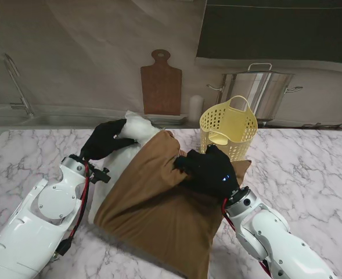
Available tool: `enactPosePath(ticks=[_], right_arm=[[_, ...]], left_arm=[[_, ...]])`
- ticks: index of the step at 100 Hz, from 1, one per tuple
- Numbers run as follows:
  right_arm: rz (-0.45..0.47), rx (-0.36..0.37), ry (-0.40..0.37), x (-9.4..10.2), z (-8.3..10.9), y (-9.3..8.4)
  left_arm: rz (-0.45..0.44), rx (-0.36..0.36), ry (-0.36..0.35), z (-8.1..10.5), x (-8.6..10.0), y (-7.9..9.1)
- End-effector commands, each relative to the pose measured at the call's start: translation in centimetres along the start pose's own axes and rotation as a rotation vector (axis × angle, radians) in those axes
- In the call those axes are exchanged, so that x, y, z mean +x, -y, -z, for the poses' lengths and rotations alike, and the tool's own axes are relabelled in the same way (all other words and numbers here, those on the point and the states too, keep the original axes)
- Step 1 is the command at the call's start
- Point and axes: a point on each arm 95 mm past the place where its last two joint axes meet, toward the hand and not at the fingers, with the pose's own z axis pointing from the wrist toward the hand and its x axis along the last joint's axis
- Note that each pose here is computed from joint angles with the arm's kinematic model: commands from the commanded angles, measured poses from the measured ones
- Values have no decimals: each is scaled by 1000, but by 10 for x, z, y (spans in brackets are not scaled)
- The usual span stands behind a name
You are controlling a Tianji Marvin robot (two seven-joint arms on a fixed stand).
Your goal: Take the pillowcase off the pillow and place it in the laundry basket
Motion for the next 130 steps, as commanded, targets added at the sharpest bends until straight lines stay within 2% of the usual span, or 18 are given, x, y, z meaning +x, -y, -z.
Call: enactPosePath(ticks=[1, 7, 19, 38, 66, 80, 88, 106, 116, 130], right_arm=[[-5, 24, 4, 2, 5, -1], [-13, 62, 15, 1, 9, -3], [-22, 92, 30, 1, 11, -8], [-86, 92, 65, 5, 4, -25], [33, 91, 29, 8, -15, -39], [42, 134, -14, 12, -27, -28], [64, 166, -36, 13, -35, -17], [108, 246, -69, 16, -45, -7], [106, 248, -75, 14, -42, -3], [117, 215, -69, 11, -33, -4]], left_arm=[[-11, 28, -38, -2, 10, 5], [-26, 47, -54, -1, 13, 10], [-40, 70, -93, 1, 22, 14], [-59, 44, -103, 0, 26, 12], [-53, 6, -50, -7, 20, -3], [-40, 4, -39, -9, 17, -8], [-35, 13, -49, -9, 20, -8], [-41, 19, -79, -8, 27, -3], [-59, 40, -77, -7, 26, 4], [-92, 65, -71, -7, 23, 14]])
